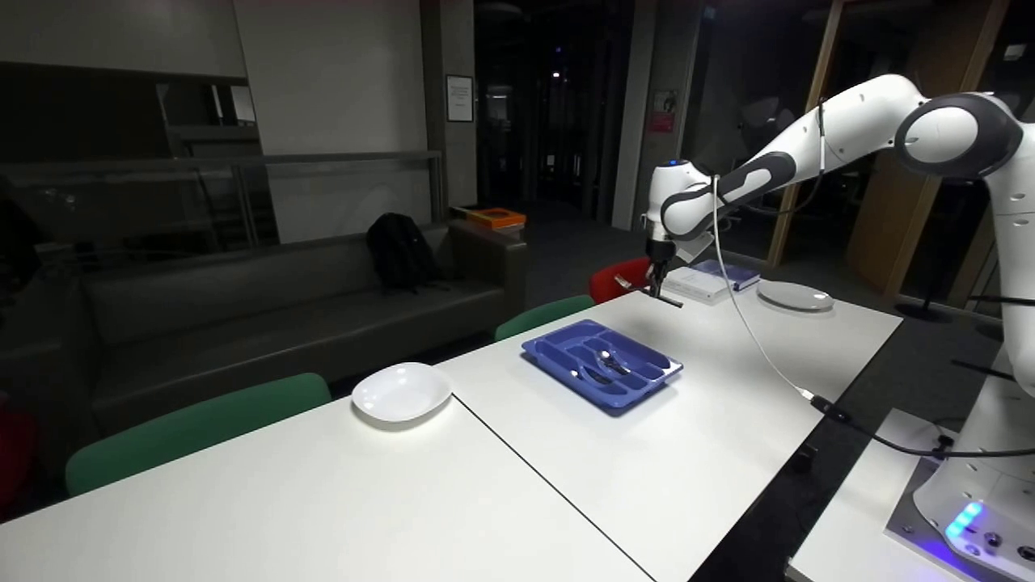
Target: Pick the cutlery in the rack and put them on the table
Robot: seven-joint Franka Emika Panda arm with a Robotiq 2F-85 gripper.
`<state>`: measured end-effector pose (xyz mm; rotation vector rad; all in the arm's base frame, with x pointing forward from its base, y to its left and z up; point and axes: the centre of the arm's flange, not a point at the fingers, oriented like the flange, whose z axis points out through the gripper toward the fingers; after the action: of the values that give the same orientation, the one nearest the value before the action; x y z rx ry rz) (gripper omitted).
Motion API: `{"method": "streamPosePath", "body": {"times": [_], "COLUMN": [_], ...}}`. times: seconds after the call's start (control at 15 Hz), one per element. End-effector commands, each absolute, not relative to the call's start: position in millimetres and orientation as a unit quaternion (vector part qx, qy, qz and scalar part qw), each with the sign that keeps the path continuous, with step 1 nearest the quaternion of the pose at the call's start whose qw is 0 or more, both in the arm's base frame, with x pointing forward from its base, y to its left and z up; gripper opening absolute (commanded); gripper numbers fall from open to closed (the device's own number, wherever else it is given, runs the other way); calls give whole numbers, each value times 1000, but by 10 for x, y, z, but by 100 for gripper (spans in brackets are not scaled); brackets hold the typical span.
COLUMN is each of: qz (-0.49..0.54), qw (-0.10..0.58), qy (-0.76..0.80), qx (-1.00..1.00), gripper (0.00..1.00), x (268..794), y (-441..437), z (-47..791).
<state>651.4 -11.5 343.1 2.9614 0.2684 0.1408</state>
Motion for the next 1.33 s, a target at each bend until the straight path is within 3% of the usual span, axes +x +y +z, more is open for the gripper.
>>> {"method": "streamPosePath", "body": {"times": [0.0, 0.67, 1.27], "qz": [46, 30, -10], "qw": [74, -28, -52], "qy": [86, 77, 72], "qx": [993, 996, 996], "gripper": [3, 3, 3], "x": [6140, 5927, 5909], "y": [-495, -1113, -1242], "z": [3571, 3042, 2457]}}
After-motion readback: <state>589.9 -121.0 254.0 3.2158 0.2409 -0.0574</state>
